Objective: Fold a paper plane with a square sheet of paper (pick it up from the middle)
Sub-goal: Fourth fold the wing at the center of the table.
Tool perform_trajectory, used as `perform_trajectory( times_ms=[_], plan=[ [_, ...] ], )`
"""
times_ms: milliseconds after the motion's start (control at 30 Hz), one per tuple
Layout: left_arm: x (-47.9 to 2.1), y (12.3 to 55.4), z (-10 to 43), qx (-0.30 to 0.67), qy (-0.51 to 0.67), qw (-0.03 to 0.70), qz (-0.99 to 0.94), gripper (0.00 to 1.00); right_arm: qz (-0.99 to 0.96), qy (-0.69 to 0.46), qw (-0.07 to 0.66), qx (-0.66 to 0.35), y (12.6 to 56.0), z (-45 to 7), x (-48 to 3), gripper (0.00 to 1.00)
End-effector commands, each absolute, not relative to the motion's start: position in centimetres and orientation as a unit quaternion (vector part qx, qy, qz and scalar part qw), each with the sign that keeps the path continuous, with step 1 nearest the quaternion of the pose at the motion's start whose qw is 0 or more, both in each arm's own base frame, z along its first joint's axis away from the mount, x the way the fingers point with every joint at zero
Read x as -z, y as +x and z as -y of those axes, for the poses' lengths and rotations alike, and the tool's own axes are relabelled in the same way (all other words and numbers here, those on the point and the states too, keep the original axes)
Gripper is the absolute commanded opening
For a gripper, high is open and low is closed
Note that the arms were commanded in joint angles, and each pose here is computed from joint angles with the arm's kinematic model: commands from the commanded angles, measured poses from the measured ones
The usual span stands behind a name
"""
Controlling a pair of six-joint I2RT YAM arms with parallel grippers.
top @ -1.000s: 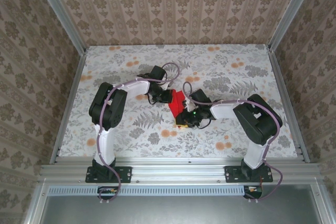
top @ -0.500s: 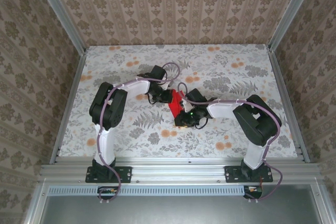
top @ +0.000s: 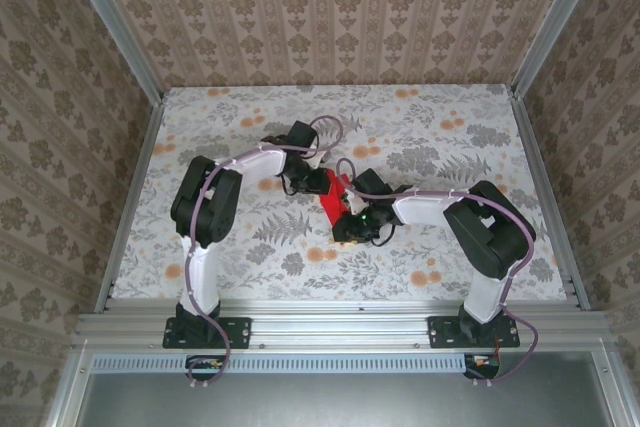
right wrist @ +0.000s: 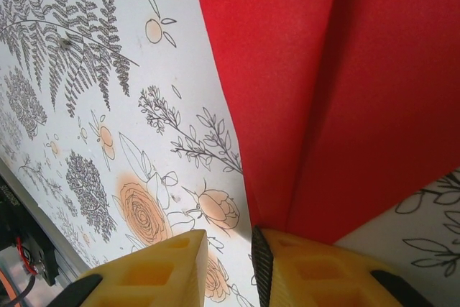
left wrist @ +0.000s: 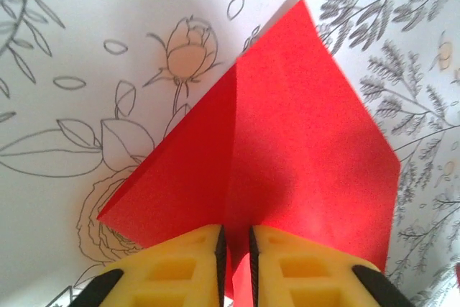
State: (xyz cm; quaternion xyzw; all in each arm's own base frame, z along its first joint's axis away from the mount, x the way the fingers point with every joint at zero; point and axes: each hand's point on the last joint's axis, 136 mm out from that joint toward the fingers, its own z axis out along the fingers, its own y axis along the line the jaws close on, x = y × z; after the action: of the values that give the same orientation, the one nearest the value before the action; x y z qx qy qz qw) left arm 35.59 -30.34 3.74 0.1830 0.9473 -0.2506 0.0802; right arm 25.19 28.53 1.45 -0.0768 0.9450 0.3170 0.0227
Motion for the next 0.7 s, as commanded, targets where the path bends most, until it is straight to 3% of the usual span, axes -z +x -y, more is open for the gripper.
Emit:
perform_trajectory(
  times_ms=[0, 433, 667],
  plan=[
    [-6.0, 36.2, 30.2, 0.255, 0.181, 0.093, -0.945, 0.23, -0.972, -0.062, -0.052, -0.221, 21.4, -24.8, 2.7, 0.29],
    [-12.0, 35.8, 28.0, 0.202, 0.187, 0.15, -0.949, 0.33, -0.971, -0.067, -0.05, -0.223, 21.6, -25.2, 2.7, 0.29],
    [-13.0, 33.1, 29.7, 0.237, 0.191, 0.138, -0.943, 0.34, -0.971, -0.069, -0.05, -0.224, 21.5, -25.2, 2.7, 0.29]
  ],
)
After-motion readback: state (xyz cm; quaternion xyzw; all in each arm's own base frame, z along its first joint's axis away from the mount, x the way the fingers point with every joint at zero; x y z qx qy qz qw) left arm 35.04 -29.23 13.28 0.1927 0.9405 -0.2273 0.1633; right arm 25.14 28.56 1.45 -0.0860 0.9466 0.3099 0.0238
